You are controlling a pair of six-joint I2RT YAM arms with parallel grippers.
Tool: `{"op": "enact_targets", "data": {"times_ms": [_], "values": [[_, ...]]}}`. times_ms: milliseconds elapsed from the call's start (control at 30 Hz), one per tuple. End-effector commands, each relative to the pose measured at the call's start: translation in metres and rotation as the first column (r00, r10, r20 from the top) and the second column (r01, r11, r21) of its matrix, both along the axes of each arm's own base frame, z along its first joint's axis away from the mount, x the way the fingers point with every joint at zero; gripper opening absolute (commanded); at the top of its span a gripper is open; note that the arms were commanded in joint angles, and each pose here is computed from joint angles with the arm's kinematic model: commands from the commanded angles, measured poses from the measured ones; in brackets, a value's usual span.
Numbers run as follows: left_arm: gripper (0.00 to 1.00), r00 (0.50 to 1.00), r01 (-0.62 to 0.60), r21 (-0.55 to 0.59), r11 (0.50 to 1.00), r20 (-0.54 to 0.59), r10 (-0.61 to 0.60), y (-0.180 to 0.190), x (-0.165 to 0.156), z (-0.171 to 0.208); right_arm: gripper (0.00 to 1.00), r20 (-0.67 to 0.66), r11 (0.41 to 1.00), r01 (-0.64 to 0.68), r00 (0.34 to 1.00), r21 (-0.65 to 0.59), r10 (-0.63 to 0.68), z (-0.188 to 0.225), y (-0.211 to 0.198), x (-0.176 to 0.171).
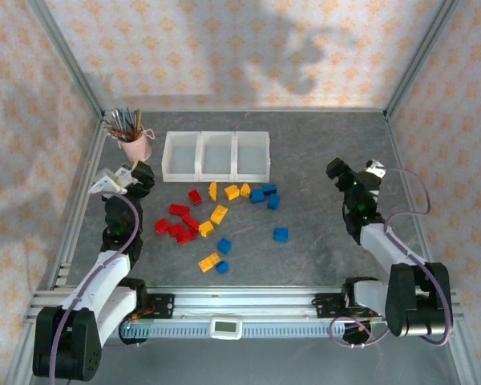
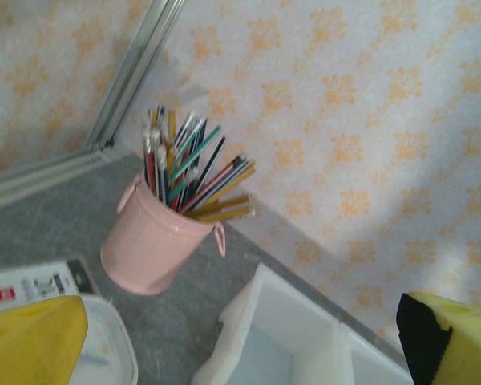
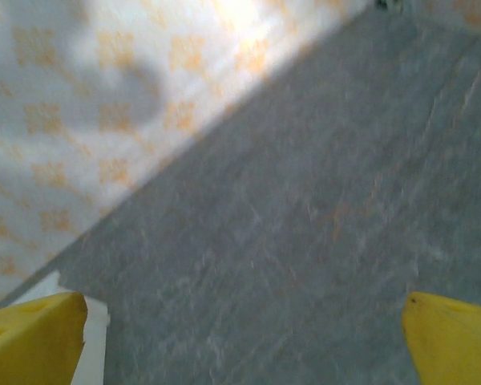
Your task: Sort the legos into containers by color
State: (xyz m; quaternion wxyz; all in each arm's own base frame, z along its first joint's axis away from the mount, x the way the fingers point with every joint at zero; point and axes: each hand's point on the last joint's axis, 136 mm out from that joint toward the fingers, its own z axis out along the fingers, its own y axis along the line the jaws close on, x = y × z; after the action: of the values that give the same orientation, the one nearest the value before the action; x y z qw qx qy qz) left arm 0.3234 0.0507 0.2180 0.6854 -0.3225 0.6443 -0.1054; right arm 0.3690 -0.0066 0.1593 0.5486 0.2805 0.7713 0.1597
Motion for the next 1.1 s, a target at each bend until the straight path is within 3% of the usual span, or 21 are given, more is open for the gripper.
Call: {"op": "enact_targets", "data": {"times_ms": [0, 233, 500, 600, 800, 1067], "values": [[0.99, 0.992, 0.078, -0.119, 0.990, -0.086, -0.089, -0.015, 0.002, -0.019, 1.00, -0.074, 0.995, -0.084, 0.993, 0.052, 0.088, 0.003, 0.028, 0.002], [0.99, 0.939, 0.241, -0.168, 0.956, -0.210, -0.273, -0.074, -0.002, -0.030, 1.00, -0.214, 0.979, -0.198, 0.955, 0.052, 0.205, -0.009, 0.062, -0.011], [0.99, 0.776, 0.438, -0.227, 0.870, -0.392, -0.494, -0.156, -0.038, -0.058, 1.00, -0.370, 0.940, -0.338, 0.868, 0.049, 0.332, -0.034, 0.113, -0.048], [0.99, 0.693, 0.514, -0.240, 0.824, -0.449, -0.564, -0.191, -0.055, -0.064, 1.00, -0.413, 0.918, -0.391, 0.826, 0.070, 0.384, -0.045, 0.134, -0.064], [0.96, 0.559, 0.591, -0.231, 0.773, -0.573, -0.599, -0.241, -0.088, -0.082, 1.00, -0.466, 0.878, -0.468, 0.757, 0.102, 0.458, -0.062, 0.164, -0.094], [0.89, 0.423, 0.630, -0.156, 0.761, -0.752, -0.505, -0.267, -0.113, -0.110, 1.00, -0.492, 0.824, -0.554, 0.687, 0.120, 0.534, -0.074, 0.192, -0.122]]}}
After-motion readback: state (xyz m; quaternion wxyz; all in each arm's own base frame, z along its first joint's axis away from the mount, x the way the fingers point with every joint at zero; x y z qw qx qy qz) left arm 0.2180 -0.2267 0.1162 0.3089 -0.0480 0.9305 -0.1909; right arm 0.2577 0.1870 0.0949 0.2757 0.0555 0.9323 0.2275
